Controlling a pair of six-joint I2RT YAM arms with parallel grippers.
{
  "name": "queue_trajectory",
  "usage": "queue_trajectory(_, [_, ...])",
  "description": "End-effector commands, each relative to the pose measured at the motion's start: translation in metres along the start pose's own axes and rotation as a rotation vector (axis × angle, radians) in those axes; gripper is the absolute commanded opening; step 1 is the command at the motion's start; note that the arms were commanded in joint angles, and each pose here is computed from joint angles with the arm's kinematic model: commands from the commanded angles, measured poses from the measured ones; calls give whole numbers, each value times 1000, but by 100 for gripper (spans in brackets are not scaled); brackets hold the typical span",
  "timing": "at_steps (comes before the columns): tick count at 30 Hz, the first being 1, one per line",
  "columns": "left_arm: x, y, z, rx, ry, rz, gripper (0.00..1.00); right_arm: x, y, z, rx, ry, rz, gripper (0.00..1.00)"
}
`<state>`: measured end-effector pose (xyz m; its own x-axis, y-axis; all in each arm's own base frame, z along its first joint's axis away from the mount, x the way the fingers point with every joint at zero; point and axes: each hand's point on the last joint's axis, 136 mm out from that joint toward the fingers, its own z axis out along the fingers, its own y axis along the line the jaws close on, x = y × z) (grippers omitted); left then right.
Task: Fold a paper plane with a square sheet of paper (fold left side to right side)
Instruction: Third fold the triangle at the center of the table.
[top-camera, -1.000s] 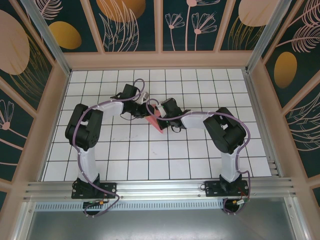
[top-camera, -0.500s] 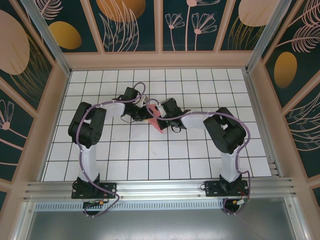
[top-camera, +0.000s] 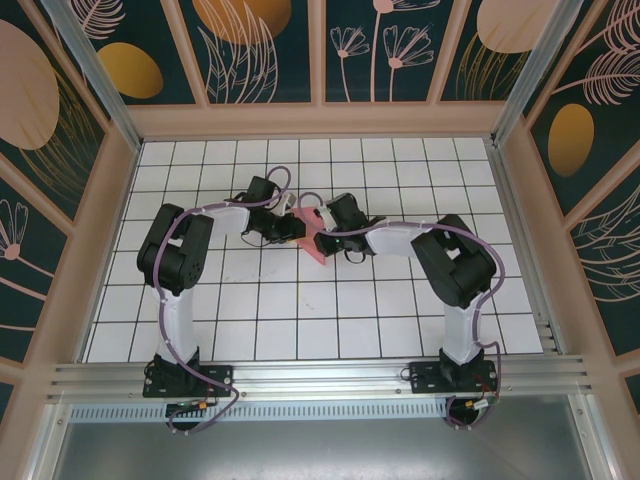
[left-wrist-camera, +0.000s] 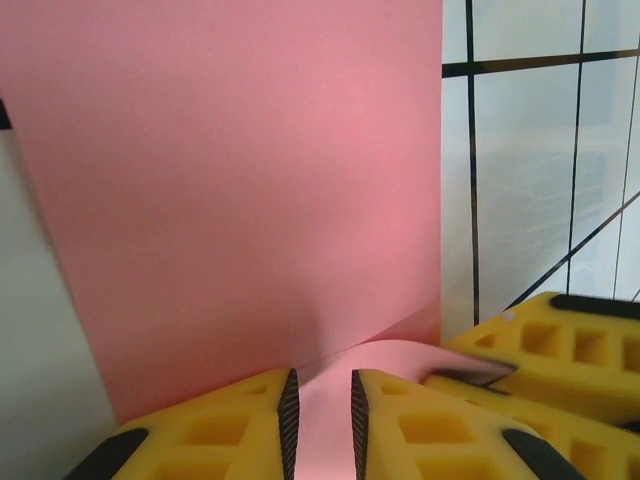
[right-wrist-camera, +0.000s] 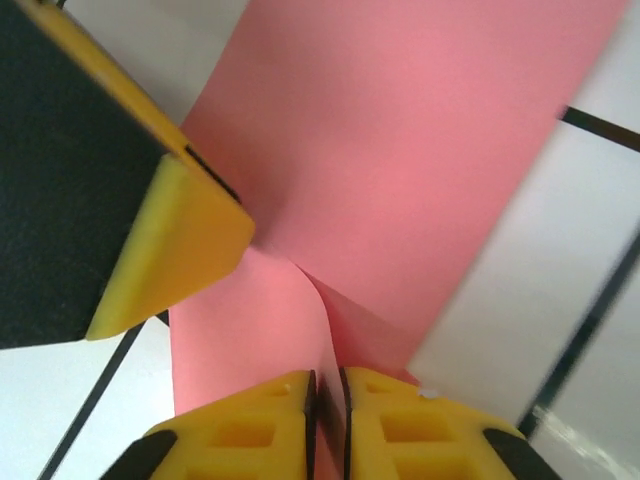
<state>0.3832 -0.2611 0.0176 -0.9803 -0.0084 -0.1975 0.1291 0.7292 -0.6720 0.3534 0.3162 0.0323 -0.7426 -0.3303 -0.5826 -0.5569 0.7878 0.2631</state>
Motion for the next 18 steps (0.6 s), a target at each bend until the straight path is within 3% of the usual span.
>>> queue_trajectory(1, [28, 37, 16, -103, 59, -41, 26, -31, 4, -38, -41, -75, 62, 27])
queue_trajectory(5, [27, 37, 16, -96, 56, -43, 25, -33, 13, -60, -80, -94, 82, 31])
queue_trajectory(8, [26, 36, 16, -95, 53, -41, 25, -24, 36, -66, -201, -72, 121, 31])
queue_trajectory(12, [25, 35, 15, -95, 51, -38, 25, -9, 67, -61, -363, -24, 175, 31])
queue_trajectory(18, [24, 34, 15, -93, 49, -35, 24, 3, 70, -37, -378, 46, 204, 30])
